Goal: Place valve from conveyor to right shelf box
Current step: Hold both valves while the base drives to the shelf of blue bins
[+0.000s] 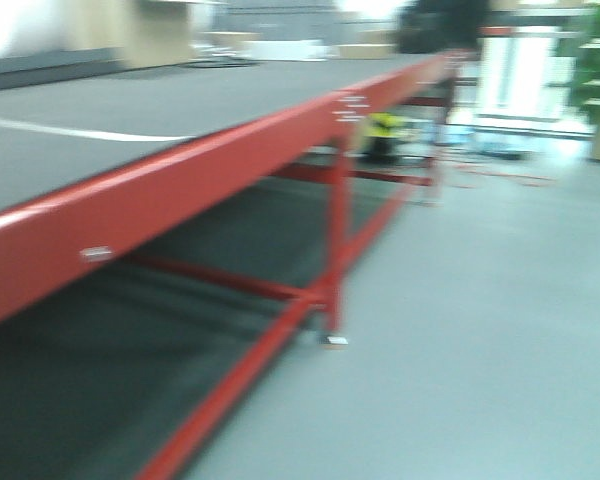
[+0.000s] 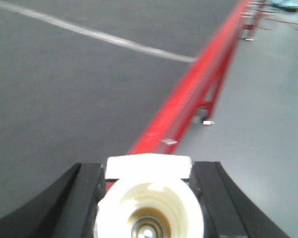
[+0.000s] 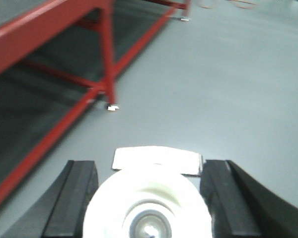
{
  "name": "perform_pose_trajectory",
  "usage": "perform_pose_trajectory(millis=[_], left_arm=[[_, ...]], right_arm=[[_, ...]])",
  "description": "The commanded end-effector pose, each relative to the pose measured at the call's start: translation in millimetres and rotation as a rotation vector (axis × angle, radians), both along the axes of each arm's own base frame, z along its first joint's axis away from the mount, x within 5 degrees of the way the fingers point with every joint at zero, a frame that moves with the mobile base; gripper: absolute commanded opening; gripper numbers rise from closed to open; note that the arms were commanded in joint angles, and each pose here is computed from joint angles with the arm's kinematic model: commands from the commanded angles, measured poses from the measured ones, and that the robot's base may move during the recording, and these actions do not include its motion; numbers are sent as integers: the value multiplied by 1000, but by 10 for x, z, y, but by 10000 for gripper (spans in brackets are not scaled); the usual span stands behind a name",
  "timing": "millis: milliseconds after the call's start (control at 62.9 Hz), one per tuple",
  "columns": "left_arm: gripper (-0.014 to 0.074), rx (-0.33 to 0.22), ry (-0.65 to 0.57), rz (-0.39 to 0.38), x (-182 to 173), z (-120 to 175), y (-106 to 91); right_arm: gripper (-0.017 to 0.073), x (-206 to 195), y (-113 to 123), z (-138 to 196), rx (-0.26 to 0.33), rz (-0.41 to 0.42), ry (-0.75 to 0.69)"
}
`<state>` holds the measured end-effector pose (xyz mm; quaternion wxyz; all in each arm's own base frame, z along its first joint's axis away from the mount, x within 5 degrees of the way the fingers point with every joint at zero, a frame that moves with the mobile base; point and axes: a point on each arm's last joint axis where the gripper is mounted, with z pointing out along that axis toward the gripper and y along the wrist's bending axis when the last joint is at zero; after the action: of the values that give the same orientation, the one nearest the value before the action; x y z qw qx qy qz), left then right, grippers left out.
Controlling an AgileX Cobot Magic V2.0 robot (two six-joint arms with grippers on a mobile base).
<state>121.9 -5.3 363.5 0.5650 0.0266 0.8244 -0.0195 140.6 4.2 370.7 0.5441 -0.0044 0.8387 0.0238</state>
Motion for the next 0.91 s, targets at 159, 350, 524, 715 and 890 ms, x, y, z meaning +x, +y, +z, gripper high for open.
perform_pose_trajectory(millis=[159,350,524,715,890], left_arm=[[-111,-15,-63,2,-2,67,-4],[-111,-15,-63,2,-2,67,-4],[-111,-15,-63,2,-2,67,-4],[-111,-15,-63,2,-2,67,-4],[-111,-15,-63,2,-2,67,-4]], right_arm=[[-162,-11,-10,102,-8,-8,-92],[-162,-11,-10,102,-8,-8,-92],[-162,-11,-10,102,-8,-8,-92],[-162,-11,-10,102,-8,-8,-92],[-162,-10,-10,103,-8,-8,-93]])
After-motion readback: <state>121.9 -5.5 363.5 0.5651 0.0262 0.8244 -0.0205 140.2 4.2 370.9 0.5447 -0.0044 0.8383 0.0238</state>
